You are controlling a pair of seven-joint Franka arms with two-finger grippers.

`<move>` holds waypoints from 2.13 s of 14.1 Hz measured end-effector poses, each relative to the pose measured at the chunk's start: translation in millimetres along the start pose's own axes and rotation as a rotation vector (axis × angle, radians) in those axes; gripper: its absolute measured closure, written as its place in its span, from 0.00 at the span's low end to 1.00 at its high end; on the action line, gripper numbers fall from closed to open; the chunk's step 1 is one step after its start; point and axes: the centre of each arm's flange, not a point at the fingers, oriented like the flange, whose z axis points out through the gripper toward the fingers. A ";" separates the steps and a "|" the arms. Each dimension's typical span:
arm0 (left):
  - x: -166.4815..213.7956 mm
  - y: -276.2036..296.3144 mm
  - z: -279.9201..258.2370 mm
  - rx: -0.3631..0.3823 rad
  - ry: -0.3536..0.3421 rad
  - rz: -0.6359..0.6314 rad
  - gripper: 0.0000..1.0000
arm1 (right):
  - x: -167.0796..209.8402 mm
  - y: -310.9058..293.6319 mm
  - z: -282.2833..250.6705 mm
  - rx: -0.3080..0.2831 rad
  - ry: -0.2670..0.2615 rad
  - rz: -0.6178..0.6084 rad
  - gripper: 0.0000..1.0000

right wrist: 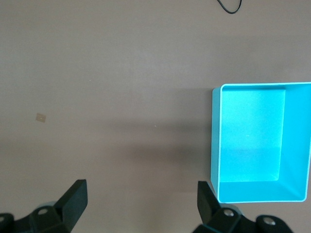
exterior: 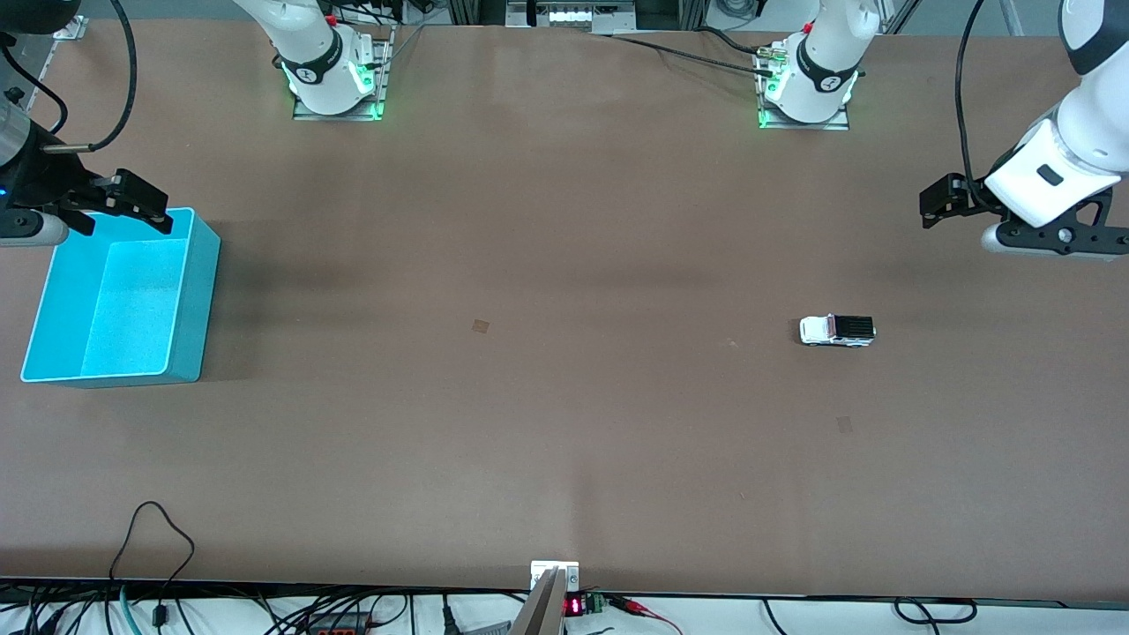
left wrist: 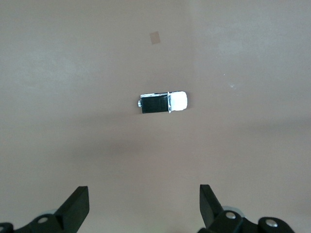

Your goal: Wind and store white jeep toy

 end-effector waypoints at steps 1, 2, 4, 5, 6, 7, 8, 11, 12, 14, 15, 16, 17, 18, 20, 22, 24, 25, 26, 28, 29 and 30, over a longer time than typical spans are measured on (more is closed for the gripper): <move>1.0 -1.5 2.0 -0.001 -0.004 0.021 0.00 | 0.0 -0.1 0.0 0.000 0.000 0.000 0.00; 1.4 -2.3 3.6 -0.001 -0.009 0.048 0.00 | 0.0 -0.2 0.0 0.000 0.000 0.000 0.00; -1.3 -1.9 7.9 -0.006 -0.045 0.137 0.00 | 0.0 -0.2 0.0 0.000 0.000 0.000 0.00; -3.6 -1.6 10.0 -0.011 -0.068 0.191 0.00 | 0.0 -0.2 0.0 0.000 0.000 0.000 0.00; -6.0 -1.5 12.0 -0.016 -0.091 0.238 0.00 | 0.0 -0.2 0.0 0.000 0.000 0.000 0.00; -7.8 -1.6 13.4 -0.021 -0.106 0.273 0.00 | 0.0 -0.2 0.0 0.000 0.000 0.000 0.00; -8.4 -1.9 14.0 -0.024 -0.112 0.296 0.00 | 0.0 -0.2 0.0 0.000 0.000 0.000 0.00; -7.0 -1.8 19.2 -0.030 -0.127 0.342 0.00 | 0.0 -0.2 0.0 0.000 0.000 0.000 0.00; -4.7 -1.7 25.1 -0.034 -0.139 0.357 0.00 | 0.1 -0.1 -0.4 0.000 0.001 0.000 0.00; 3.6 -1.9 45.5 -0.047 -0.172 0.407 0.00 | 0.3 0.1 -3.5 0.000 0.007 0.000 0.00; 9.3 -1.8 58.5 -0.050 -0.177 0.432 0.00 | 0.4 -0.1 -4.4 0.000 0.009 0.000 0.00; 15.6 -1.1 73.6 -0.051 -0.171 0.454 0.00 | 0.4 -0.6 -4.7 0.000 0.009 -0.001 0.00; 20.8 -0.1 89.7 -0.050 -0.159 0.477 0.00 | 0.5 -1.2 -4.5 0.000 0.009 -0.002 0.00; 24.2 1.4 106.6 -0.047 -0.143 0.498 0.00 | 0.6 -1.7 -4.2 0.000 0.008 -0.003 0.00; 25.2 4.9 132.7 -0.043 -0.119 0.533 0.00 | 1.0 -3.0 -3.2 0.000 0.006 -0.005 0.00; 25.3 7.7 151.7 -0.039 -0.093 0.595 0.00 | 1.3 -3.2 -2.5 0.001 0.004 -0.006 0.00; 23.4 10.4 173.5 -0.033 -0.068 0.675 0.00 | 1.4 -3.3 -2.3 0.001 0.004 -0.006 0.00; 22.0 11.6 185.0 -0.026 -0.056 0.719 0.00 | 1.4 -3.5 -2.2 0.001 0.004 -0.006 0.00; 20.7 12.5 196.2 -0.011 -0.040 0.765 0.00 | 1.5 -3.7 -2.0 0.001 0.003 -0.007 0.00; 18.0 15.1 217.2 0.018 -0.002 0.871 0.00 | 1.6 -4.3 -1.7 0.001 0.003 -0.008 0.00; 16.2 16.7 227.9 0.024 0.010 0.922 0.00 | 1.6 -4.8 -1.6 0.001 0.002 -0.009 0.00; 15.3 18.2 239.1 0.025 0.013 0.974 0.00 | 1.7 -5.0 -1.5 0.001 0.002 -0.009 0.00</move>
